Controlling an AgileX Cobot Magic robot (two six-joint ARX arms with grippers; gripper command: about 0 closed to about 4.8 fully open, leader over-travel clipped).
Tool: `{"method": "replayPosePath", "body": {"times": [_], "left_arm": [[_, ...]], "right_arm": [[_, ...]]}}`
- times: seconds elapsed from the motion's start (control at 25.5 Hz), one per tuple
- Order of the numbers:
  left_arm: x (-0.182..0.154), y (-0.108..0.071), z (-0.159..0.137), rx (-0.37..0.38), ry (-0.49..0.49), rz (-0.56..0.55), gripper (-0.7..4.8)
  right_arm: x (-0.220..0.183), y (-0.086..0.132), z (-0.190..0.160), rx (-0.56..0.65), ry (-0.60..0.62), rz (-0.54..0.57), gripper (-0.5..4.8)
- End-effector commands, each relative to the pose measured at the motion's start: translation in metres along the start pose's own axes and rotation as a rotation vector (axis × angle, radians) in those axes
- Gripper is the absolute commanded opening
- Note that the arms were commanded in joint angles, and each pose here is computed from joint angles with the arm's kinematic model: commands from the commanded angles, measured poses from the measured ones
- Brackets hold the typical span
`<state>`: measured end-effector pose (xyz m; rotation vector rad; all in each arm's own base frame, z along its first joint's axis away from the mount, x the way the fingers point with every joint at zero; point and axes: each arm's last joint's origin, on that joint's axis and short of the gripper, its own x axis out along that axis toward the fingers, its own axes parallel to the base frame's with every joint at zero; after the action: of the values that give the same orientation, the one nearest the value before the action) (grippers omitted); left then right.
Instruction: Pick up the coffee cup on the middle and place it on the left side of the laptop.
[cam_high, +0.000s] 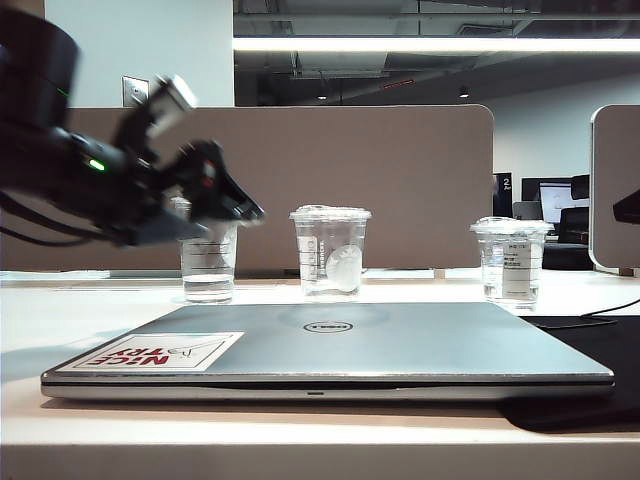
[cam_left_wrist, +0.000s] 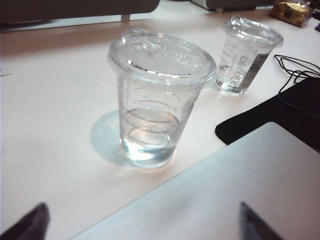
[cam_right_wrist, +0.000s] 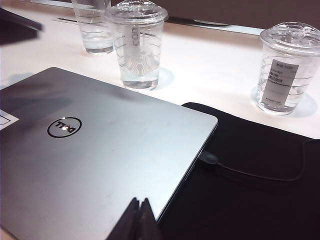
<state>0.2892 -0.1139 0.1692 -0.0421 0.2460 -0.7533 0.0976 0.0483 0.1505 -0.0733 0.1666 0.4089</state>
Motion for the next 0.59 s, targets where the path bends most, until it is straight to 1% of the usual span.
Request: {"method": "replayPosePath", "body": {"times": [0.04,0.12,0.31,0.39,0.59], "left_arm": [[0.026,0.005,0.001,0.006,-0.003,-0.026,4.79],[0.038,0.008,-0.002,0.003,0.007,-0.054,4.79],[0.067,0.013,-0.009,-0.003,0.03,-0.075,4.79],[0.085,0.017,-0.012,-0.005,0.032,-0.077,4.79],[0.106,0.026,-0.018,-0.012,0.041,-0.067,4.79]], "right_arm": [[0.0,0.0,0.0,0.003,-0.013,-0.001,-0.05],[0.0,0.0,0.0,0.003,-0.013,-0.001,-0.05],[0.0,0.0,0.0,0.003,-0.012,-0.001,-0.05],[0.0,0.0,0.0,0.003,-0.013,0.0,-0.05],[0.0,0.0,0.0,0.003,-0.013,0.0,-0.05]]}}
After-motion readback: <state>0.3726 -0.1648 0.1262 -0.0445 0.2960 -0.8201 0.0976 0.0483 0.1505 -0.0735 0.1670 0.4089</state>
